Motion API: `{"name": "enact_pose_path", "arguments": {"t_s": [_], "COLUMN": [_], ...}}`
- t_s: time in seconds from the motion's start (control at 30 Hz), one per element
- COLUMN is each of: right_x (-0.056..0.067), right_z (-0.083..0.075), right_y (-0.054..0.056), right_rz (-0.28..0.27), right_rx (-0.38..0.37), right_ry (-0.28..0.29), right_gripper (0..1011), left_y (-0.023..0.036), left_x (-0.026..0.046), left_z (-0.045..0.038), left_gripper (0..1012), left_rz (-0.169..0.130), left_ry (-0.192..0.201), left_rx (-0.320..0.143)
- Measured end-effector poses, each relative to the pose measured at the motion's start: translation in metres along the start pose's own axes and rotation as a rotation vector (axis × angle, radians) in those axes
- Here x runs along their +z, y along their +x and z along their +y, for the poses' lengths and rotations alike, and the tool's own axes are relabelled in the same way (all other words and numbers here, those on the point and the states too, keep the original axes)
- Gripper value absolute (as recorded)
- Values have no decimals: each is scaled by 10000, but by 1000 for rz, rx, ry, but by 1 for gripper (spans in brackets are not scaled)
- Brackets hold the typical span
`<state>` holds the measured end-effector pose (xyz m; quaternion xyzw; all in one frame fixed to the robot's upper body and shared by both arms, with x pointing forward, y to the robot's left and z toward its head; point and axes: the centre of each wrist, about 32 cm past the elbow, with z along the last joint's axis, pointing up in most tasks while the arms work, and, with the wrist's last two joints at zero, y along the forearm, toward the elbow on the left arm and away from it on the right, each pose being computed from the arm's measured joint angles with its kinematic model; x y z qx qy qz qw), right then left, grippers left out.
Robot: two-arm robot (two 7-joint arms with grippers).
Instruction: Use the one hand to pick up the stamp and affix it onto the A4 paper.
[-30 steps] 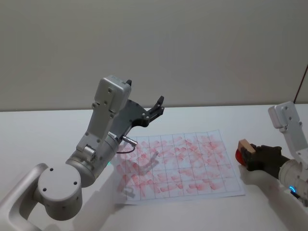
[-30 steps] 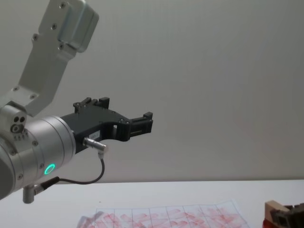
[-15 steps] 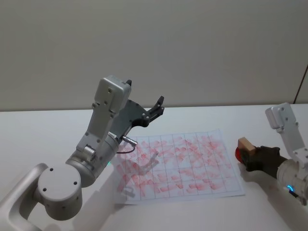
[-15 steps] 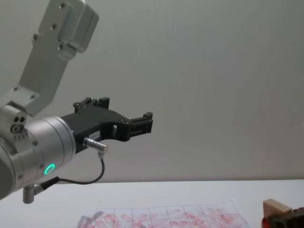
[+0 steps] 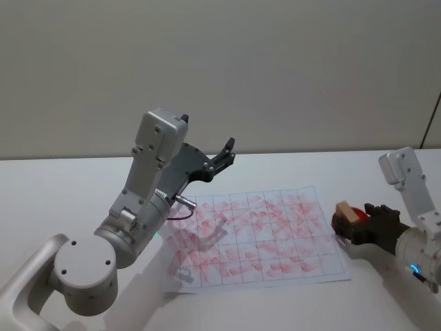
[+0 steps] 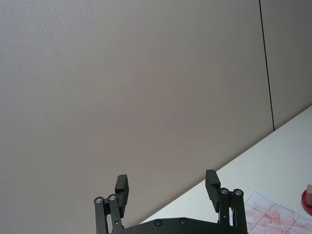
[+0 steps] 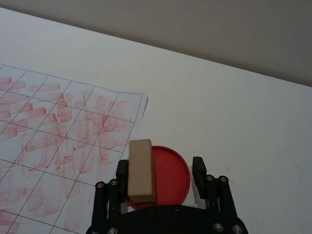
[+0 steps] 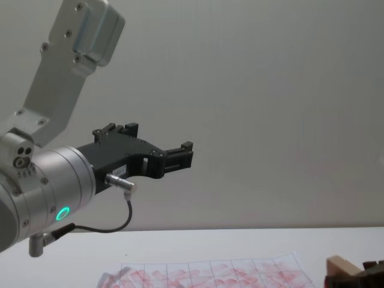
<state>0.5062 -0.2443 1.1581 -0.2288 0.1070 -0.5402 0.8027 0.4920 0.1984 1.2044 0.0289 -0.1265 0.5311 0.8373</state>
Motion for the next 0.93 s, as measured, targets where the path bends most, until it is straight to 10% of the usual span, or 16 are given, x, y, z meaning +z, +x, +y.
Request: {"name": "enact_pose_path", "arguments": {"t_s": [0.3, 0.93], "right_x": [-4, -4], "right_z": [8, 13], "right_y": [1, 3], "right_rz": [-1, -1], "right_rx": [1, 1], "right_ry": [-2, -2], "right_gripper": [999, 1003], "left_y": [0, 0], "left_x": [0, 0], "left_z": [0, 0], "left_gripper": [1001, 1001], "left_rz": [0, 0], "left_ry": [0, 0], "left_rx": [0, 0]}}
